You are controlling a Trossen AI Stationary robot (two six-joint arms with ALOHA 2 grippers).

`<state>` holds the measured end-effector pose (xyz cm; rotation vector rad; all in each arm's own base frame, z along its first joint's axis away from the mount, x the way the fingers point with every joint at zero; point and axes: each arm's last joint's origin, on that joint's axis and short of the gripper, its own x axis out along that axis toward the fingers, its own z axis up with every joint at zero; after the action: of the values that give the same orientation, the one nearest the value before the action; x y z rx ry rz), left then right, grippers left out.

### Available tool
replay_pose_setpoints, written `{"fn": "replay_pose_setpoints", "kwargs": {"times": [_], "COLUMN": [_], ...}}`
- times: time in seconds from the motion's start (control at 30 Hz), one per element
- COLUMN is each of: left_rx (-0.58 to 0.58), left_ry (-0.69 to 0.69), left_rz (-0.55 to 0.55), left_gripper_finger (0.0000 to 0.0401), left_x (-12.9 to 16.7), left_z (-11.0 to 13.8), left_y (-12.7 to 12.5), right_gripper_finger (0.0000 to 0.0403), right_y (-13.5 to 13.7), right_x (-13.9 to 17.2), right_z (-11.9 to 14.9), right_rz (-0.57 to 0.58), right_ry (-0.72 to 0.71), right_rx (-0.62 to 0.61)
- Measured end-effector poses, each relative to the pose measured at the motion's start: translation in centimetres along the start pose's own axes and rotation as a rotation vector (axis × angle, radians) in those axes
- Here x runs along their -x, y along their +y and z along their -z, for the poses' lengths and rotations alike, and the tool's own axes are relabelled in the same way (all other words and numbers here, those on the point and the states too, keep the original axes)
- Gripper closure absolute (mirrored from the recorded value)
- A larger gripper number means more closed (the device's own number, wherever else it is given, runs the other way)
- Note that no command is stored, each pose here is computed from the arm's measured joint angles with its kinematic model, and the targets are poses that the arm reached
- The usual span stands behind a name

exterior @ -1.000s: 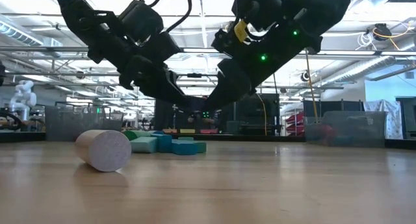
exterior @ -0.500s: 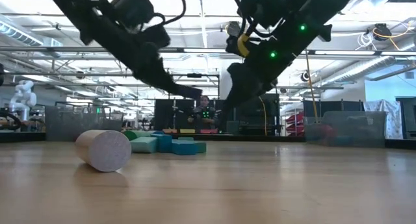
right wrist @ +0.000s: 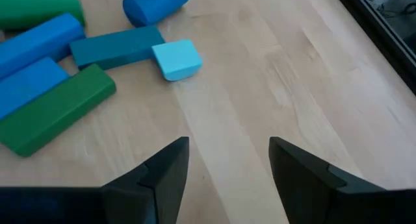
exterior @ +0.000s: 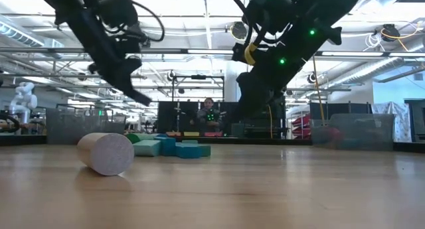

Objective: Sort blocks by size
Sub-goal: Put the blue rectangular block into the left black bin

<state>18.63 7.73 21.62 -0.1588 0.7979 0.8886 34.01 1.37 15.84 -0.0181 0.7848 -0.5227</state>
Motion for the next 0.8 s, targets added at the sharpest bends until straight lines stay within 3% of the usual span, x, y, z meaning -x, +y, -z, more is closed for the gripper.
{"fn": "replay_pose_setpoints", "kwargs": {"times": [0.47,0.8], "left_rx": [0.181,0.301], "left_ry": [0.130,0.189], "left_rz": [-0.258,-0.303], "left_gripper_finger": [0.0341,0.0341], "left_x": [-0.9,-3.2], "left_z": [2.2,5.0], "left_y": [3.2,5.0], "right_gripper_finger": [0.0204,0.0204], "right_y": [0.1,0.1], "right_x": [0.0,0.0], "right_z": [0.0,-0.1], "right_rz": [-0.006,-0.007], "right_ry": [0.000,-0.008], "right_rx": [-0.001,-0.007]}}
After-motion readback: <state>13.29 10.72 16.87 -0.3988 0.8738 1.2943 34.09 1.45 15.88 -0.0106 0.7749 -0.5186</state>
